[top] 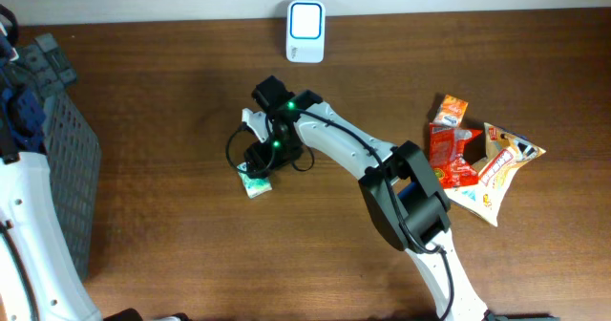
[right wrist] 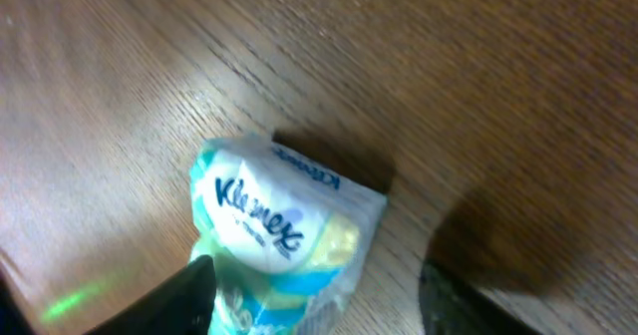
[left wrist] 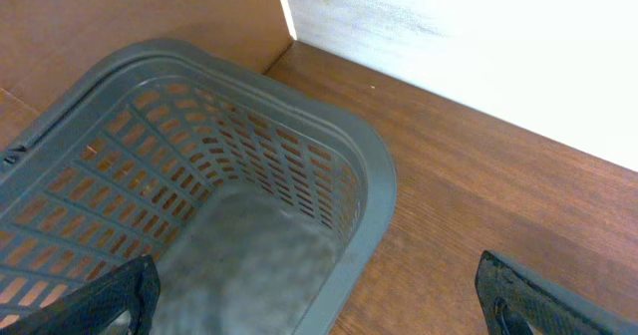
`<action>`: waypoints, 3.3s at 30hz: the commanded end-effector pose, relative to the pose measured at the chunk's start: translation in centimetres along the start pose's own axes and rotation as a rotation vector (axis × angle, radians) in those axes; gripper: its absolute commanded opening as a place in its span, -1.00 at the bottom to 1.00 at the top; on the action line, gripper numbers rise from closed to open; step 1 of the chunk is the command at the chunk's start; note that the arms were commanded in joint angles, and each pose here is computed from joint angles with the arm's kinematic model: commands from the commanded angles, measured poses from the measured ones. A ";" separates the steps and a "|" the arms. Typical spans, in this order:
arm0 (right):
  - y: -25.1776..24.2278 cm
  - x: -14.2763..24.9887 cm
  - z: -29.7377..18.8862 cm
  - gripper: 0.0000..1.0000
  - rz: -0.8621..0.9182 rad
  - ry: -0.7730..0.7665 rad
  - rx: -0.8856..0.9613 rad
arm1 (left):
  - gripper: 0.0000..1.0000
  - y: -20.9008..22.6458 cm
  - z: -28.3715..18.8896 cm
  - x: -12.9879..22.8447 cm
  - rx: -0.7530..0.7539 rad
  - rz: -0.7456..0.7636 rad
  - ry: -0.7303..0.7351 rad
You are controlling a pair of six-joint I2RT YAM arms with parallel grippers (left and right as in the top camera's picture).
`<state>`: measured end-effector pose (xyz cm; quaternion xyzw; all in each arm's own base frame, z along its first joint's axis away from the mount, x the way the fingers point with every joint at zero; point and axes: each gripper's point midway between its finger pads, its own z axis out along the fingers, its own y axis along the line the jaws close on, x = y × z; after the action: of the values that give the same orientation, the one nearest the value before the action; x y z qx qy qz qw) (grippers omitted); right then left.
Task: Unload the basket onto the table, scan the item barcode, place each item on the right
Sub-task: 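Move the right gripper to the green Kleenex pack and grasp it, then lift the Kleenex pack and hold it at the scanner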
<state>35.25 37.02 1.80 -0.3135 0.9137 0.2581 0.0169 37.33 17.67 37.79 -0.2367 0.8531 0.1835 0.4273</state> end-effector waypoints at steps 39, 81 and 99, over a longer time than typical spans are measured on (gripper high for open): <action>4.8 -2.0 -19.9 -0.92 -0.035 -0.321 -0.633 | 0.98 0.2 0.0 -0.1 -0.006 0.007 -0.003; -11.1 -11.7 -39.1 -0.92 -0.089 -0.804 0.924 | 0.98 0.2 0.0 -0.1 -0.005 0.007 -0.003; -21.0 -20.7 -24.8 -0.92 -0.543 -0.639 1.301 | 0.98 0.2 0.0 -0.1 -0.005 0.007 -0.003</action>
<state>67.25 22.67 18.59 -0.3411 0.7376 -0.2090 0.5440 37.35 17.66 37.80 -0.2365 0.8530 0.1834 0.4275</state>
